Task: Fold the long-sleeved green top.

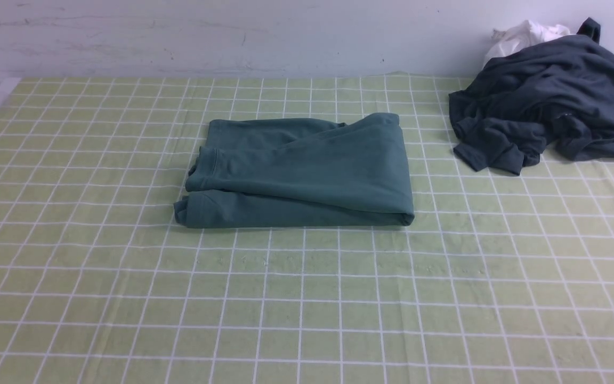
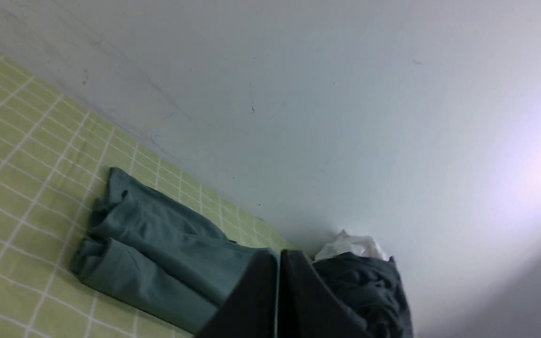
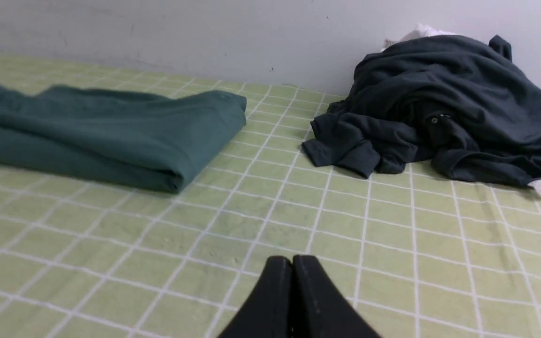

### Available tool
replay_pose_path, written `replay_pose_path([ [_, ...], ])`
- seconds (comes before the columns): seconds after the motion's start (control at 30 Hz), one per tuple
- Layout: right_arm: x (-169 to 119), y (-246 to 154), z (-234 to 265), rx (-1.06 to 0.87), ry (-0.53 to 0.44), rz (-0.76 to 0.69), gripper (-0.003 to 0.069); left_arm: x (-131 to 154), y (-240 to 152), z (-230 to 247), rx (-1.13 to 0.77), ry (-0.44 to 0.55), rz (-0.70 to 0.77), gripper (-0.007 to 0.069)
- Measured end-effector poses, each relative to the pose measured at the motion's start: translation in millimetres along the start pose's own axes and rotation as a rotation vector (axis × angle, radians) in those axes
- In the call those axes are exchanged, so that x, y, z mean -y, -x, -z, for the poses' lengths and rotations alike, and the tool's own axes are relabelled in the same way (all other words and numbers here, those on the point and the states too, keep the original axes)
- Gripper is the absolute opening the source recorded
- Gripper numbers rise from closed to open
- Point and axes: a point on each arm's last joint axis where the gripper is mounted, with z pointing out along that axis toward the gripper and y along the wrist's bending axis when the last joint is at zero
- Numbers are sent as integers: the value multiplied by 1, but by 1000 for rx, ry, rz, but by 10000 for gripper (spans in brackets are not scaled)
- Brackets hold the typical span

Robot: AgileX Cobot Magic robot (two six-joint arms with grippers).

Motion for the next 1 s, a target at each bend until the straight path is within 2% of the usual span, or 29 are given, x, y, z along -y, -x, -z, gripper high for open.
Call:
replay_pose_path([
  [0.07, 1, -4, 3, -18, -11, 130, -7, 0, 0, 0, 5, -1, 63, -4],
  [0.13, 2, -7, 5, -46, -23, 201, -7, 0, 1, 0, 8, -2, 107, -4],
  [0.2, 3, -10, 6, -82, -37, 211, -7, 0, 1, 0, 10, -4, 152, -4],
  [0.33, 5, -11, 7, -87, -77, 98, -7, 0, 2, 0, 21, -1, 214, -4],
  [0.4, 6, -11, 7, -88, -109, -67, -7, 0, 3, 0, 28, 1, 252, -4],
  [0.47, 6, -11, 7, -81, -91, -168, -7, 0, 3, 0, 30, 0, 278, -4],
  [0.5, 6, -11, 7, -83, -126, -205, -7, 0, 3, 0, 30, 0, 286, -4],
  [1.0, 6, -11, 7, -86, -125, -173, -7, 0, 3, 0, 32, 0, 318, -4],
])
